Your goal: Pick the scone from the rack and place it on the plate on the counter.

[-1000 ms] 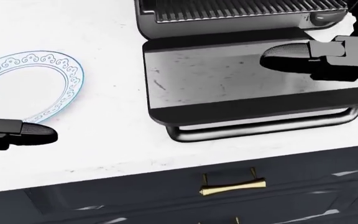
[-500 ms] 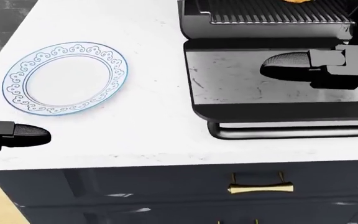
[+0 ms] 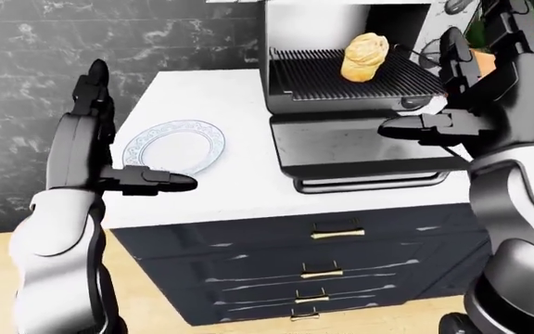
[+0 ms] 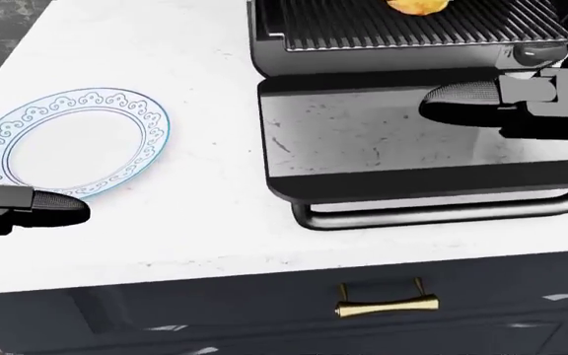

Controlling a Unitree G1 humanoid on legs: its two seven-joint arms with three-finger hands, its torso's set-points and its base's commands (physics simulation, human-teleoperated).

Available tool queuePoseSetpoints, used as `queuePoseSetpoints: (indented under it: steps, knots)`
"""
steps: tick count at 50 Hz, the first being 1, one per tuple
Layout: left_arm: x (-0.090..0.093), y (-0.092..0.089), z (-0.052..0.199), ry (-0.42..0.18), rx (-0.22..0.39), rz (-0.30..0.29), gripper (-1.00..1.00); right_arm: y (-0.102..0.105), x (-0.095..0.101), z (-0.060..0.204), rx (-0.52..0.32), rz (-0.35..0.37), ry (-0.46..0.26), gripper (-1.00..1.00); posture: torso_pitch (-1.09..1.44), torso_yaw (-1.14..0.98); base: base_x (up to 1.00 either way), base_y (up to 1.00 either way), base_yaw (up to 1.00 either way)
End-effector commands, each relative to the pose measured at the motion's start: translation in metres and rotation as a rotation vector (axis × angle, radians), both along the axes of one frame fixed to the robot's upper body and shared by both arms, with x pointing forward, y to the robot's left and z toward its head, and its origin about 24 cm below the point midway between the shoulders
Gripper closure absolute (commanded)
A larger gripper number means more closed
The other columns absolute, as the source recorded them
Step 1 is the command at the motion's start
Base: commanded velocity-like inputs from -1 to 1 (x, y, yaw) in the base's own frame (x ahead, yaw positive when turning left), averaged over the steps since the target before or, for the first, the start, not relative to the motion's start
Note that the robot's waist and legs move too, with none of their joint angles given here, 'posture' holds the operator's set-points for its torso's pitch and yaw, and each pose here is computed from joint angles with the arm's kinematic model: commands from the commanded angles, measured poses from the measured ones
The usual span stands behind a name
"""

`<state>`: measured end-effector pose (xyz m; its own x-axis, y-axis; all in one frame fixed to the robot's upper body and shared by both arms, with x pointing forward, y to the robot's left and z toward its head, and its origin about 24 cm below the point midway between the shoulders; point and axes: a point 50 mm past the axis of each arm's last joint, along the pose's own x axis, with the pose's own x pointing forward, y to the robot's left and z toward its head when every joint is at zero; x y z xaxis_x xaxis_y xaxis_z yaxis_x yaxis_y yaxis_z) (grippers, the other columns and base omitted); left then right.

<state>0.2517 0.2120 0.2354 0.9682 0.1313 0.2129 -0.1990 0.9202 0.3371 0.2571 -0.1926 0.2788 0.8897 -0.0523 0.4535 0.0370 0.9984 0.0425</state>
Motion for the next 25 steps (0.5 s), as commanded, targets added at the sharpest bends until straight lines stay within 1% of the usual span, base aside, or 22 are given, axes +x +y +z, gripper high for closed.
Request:
queuePoseSetpoints:
  steps: [1, 7, 9, 10, 11, 22, 25]
  knots:
    - [-0.0034, -0.0008, 0.0101, -0.056, 0.022, -0.002, -1.0, 0.0001, -0.0044, 0.0088, -0.004, -0.003, -0.06, -1.0, 0.0, 0.0, 0.13, 0.0, 0.0]
    - [-0.0072, 0.0008, 0.0103, -0.057, 0.023, 0.004, -1.0, 0.0006, -0.0053, 0.0086, -0.008, -0.002, -0.064, -1.0, 0.0, 0.0, 0.14, 0.03, 0.0]
    - [-0.0079, 0.0012, 0.0104, -0.056, 0.024, 0.006, -1.0, -0.0008, -0.0049, 0.0094, 0.019, -0.003, -0.06, -1.0, 0.0, 0.0, 0.06, 0.01, 0.0]
    - [-0.0086, 0.0016, 0.0105, -0.057, 0.025, 0.008, -1.0, -0.001, -0.0063, 0.0114, 0.015, -0.004, -0.074, -1.0, 0.0, 0.0, 0.0, 0.0, 0.0]
    - [-0.0088, 0.0017, 0.0102, -0.057, 0.022, 0.007, -1.0, -0.0009, -0.0061, 0.0108, 0.018, -0.003, -0.064, -1.0, 0.0, 0.0, 0.0, 0.0, 0.0]
    - [-0.0112, 0.0027, 0.0085, -0.058, 0.022, 0.012, -1.0, -0.0008, -0.0064, 0.013, 0.012, -0.011, -0.071, -1.0, 0.0, 0.0, 0.0, 0.0, 0.0]
    - [-0.011, 0.0029, 0.0084, -0.057, 0.021, 0.012, -1.0, -0.0033, -0.0067, 0.0149, 0.007, -0.027, -0.072, -1.0, 0.0, 0.0, 0.0, 0.0, 0.0]
